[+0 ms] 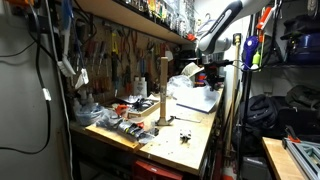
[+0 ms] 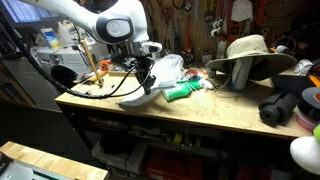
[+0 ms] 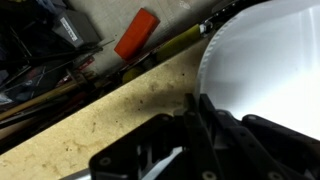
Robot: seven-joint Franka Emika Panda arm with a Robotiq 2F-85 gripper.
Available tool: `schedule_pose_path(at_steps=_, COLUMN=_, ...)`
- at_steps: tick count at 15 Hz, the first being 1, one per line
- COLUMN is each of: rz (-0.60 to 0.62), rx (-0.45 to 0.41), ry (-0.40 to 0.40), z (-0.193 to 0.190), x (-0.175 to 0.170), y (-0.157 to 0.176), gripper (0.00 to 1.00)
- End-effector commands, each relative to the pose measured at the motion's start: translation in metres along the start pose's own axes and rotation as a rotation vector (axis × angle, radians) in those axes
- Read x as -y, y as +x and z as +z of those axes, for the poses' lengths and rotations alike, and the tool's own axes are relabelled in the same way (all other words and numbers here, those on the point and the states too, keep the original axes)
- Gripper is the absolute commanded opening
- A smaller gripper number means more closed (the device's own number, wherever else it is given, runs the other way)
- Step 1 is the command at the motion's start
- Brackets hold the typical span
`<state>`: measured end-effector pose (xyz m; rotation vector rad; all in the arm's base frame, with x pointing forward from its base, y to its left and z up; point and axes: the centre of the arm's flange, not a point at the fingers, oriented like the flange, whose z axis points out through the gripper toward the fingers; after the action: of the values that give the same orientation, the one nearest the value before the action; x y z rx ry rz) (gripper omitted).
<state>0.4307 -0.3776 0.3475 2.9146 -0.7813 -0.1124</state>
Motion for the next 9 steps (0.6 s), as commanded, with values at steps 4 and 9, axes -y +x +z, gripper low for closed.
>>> schedule_pose_path(at_steps=4, rz=-0.004, rx=0.083, ry=-0.082, z=0.0105, x=0.0238, y=-0.0076, gripper=0.02)
schedule_pose_path(at_steps=9, rz=-0.019, rx=0.068, ry=-0.069, z=0.0094, x=0.0249, y=-0.0028, gripper=0.02)
